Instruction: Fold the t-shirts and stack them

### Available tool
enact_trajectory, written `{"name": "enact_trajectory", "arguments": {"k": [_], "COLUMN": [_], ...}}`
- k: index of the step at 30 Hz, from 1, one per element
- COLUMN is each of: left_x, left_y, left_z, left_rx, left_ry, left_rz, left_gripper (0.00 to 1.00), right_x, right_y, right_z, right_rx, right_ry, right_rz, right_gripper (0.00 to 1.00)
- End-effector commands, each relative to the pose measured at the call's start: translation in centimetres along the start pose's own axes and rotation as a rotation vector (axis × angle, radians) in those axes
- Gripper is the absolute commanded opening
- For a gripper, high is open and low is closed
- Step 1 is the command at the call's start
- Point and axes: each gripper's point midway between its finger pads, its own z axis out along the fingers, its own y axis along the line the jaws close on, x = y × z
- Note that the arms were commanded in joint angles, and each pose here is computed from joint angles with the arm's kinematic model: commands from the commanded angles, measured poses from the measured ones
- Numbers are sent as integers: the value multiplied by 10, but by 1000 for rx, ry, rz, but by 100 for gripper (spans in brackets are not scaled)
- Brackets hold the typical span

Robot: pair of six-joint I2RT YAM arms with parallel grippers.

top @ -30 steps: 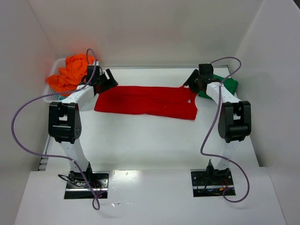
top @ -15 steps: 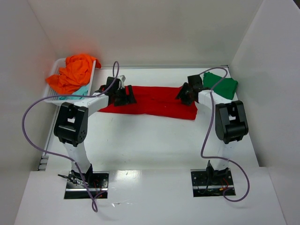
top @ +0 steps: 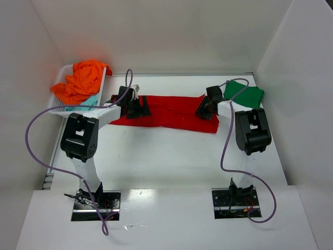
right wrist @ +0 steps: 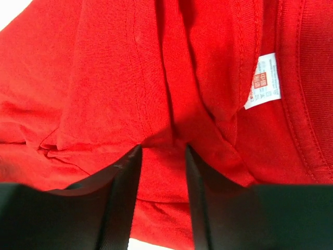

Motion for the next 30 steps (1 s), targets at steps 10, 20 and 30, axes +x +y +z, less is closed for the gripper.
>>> {"name": "enact_trajectory", "arguments": {"k": [10, 20, 30], "left_x": [6, 17, 18], "left_y": [10, 17, 17], "left_z": [15, 23, 25], "left_rx": [-38, -54, -58], "left_ry": [16, 50, 59], "left_rz": [2, -6, -8], "left_gripper": [90, 90, 90], "right_x": [-36, -61, -68], "right_y": [23, 52, 66], "right_z": [8, 9, 16], "right_rx": [-30, -85, -98], "right_ry": [-108, -129, -120], "right_rz": [-16, -20, -48], "right_gripper": [18, 10, 4]}}
